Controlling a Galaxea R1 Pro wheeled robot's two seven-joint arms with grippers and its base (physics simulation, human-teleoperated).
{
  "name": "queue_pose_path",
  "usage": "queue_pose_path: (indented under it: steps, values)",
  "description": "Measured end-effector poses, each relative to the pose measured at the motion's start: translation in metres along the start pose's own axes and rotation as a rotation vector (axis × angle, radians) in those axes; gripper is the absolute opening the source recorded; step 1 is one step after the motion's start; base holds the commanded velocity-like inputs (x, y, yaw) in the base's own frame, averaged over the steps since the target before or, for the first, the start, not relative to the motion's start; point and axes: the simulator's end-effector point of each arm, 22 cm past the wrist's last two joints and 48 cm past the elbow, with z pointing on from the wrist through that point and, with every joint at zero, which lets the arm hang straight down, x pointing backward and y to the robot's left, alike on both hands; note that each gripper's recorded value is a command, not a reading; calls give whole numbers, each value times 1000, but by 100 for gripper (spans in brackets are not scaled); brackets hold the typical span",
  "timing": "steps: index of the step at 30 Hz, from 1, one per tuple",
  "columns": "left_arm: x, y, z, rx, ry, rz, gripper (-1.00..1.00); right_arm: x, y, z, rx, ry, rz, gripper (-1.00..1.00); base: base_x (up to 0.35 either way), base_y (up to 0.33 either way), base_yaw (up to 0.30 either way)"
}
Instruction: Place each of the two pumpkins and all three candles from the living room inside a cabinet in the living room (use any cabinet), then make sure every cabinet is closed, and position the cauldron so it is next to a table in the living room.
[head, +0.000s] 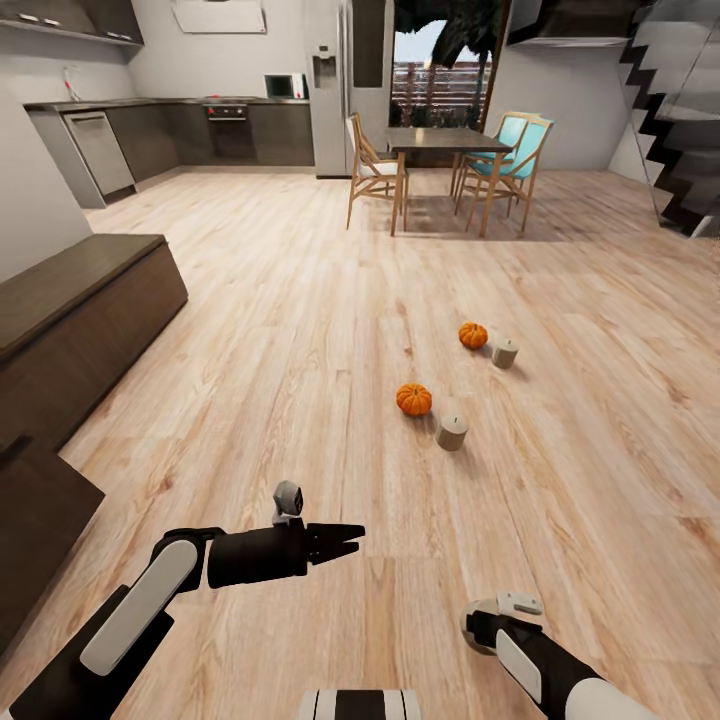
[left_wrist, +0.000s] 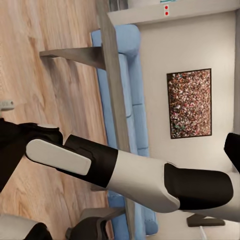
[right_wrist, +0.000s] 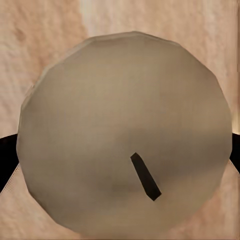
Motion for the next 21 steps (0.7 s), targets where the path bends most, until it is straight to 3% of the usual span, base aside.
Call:
queue_pose_path:
  steps: [8, 21]
  values:
    - [-4, -14, -4, -1, -13, 32, 100, -16, 0, -10, -5, -33, 7, -100, 0, 0, 0]
    - [-8, -23, -9, -61, -27, 85, 100, -55, 15, -34, -46, -106, 12, -100, 0, 0, 0]
